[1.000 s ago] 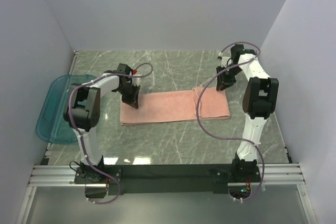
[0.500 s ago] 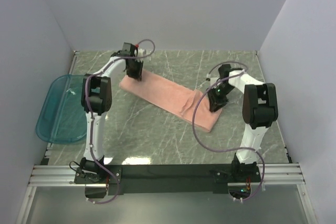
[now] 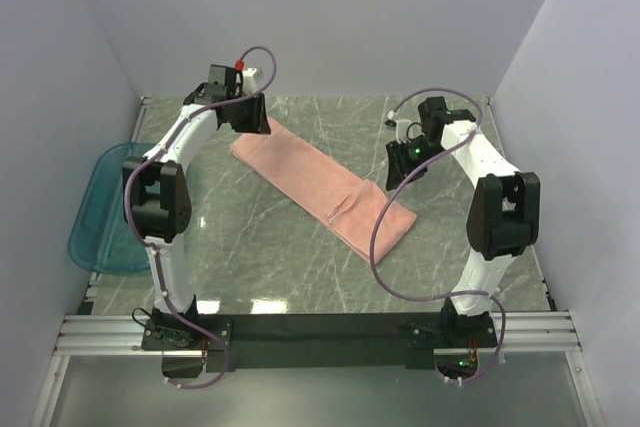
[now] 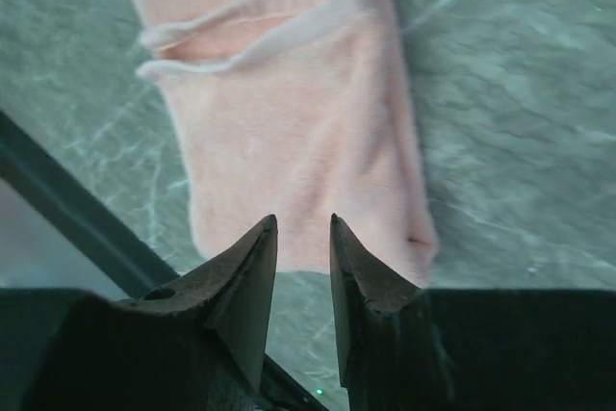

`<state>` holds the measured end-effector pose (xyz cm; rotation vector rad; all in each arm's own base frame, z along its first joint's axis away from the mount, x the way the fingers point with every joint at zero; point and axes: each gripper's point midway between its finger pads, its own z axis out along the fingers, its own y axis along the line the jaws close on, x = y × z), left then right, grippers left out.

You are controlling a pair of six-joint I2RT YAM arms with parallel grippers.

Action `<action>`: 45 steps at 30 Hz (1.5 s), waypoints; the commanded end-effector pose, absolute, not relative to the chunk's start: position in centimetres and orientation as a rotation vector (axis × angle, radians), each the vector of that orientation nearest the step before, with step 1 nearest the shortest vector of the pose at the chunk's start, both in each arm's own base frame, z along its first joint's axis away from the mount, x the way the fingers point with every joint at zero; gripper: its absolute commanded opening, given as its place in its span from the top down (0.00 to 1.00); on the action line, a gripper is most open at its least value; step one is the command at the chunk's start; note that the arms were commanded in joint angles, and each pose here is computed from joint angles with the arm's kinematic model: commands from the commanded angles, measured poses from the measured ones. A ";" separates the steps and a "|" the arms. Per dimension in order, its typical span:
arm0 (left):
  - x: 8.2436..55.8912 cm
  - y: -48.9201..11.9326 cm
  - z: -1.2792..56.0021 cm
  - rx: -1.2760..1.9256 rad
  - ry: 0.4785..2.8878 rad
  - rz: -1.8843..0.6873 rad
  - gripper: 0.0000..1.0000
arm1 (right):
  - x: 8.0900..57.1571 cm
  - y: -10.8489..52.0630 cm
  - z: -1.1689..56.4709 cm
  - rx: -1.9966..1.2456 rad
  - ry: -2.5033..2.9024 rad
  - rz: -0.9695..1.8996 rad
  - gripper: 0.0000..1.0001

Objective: Roll the towels
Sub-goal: Fold the towel

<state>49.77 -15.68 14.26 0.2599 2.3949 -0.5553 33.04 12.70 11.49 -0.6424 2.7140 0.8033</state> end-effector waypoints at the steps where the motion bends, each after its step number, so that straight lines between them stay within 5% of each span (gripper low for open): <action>1: 48.4 -16.9 13.3 0.212 2.448 -0.565 0.59 | 34.1 10.3 9.8 -0.651 2.775 0.655 0.65; 11: 49.1 -18.8 7.2 0.210 2.586 -0.462 0.70 | 31.2 8.7 3.9 -0.699 2.944 0.611 0.67; 18: 50.2 -20.0 2.9 0.350 2.670 -0.473 0.74 | 28.2 11.8 2.5 -0.668 3.003 0.828 0.69; 28: 56.2 -23.6 2.4 0.613 2.409 -0.588 0.43 | 23.6 20.1 2.6 -0.684 2.987 1.223 0.66; 35: 58.8 -25.2 9.9 0.618 2.140 -0.715 0.31 | 23.1 27.0 5.2 -0.665 2.825 1.440 0.62; 39: 58.6 -23.0 20.5 0.530 1.954 -0.773 0.27 | 23.6 26.7 7.5 -0.619 2.741 1.433 0.61; 45: 49.9 -19.1 23.5 0.514 1.956 -0.967 0.33 | 26.7 24.8 11.6 -0.618 2.562 1.309 0.62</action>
